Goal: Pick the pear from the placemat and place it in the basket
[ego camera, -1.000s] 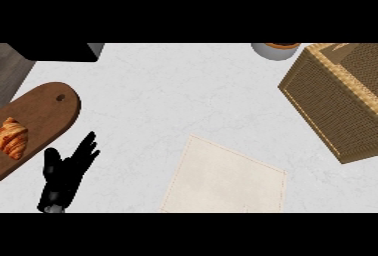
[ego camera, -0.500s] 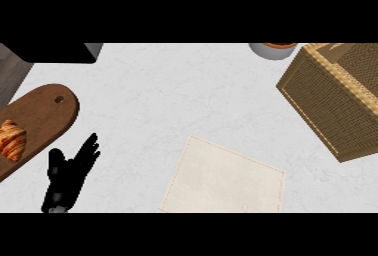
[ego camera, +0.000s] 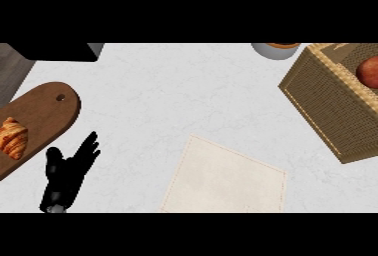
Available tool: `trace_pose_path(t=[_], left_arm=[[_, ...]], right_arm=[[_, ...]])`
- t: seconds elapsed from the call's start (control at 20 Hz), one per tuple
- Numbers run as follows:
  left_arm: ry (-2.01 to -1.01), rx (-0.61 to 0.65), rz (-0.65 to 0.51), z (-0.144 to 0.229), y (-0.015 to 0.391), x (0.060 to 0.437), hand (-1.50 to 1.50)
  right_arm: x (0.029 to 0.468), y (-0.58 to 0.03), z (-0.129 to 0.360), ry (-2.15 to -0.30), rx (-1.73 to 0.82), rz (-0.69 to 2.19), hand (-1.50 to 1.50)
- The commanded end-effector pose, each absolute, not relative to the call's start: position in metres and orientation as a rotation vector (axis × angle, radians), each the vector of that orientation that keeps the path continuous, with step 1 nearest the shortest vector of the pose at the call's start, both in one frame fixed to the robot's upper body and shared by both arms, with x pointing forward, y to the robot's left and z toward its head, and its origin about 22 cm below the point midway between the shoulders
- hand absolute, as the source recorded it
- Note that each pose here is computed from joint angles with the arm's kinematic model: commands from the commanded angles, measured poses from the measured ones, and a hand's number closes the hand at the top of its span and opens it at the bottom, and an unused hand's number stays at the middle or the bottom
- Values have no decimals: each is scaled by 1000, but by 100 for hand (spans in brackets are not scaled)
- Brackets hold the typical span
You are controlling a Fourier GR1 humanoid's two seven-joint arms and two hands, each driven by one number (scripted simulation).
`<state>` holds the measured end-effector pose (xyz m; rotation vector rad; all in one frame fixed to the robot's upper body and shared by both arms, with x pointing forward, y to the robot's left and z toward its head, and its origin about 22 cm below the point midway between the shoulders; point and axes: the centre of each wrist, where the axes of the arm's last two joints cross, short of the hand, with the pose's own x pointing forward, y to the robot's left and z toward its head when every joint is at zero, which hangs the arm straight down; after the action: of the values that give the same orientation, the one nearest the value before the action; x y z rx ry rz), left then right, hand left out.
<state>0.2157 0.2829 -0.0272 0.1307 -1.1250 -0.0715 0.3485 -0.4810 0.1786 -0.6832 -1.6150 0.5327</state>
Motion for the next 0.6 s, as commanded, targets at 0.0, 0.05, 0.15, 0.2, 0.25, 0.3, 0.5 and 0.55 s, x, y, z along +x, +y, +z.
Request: trace_pose_path(t=[0.0,0.05,0.15,0.2,0.25,0.3,0.5,0.55], left_arm=[[-1018,126,-57,-52,288,203,0],[-1030,133,-63,-54,290,204,0],[-1030,119,-54,-49,296,213,0],[-1032,137,-60,-51,294,212,0],[-1020,148,-56,-56,290,196,0],[-1040,115,-65,-54,278,189,0],[-1046,139,-67,-52,293,205,0],[-1035,134,-59,-53,288,207,0]], right_arm=[[343,-504,187,-1658,-718,544,-150],[350,-501,198,-1660,-723,554,-150],[354,-499,182,-1679,-703,536,-150],[357,-497,178,-1679,-696,494,-150],[351,-503,170,-1689,-671,472,-150],[351,-512,201,-1715,-656,394,-150],[338,-530,199,-1713,-635,297,-150],[335,-536,229,-1695,-624,261,-150]])
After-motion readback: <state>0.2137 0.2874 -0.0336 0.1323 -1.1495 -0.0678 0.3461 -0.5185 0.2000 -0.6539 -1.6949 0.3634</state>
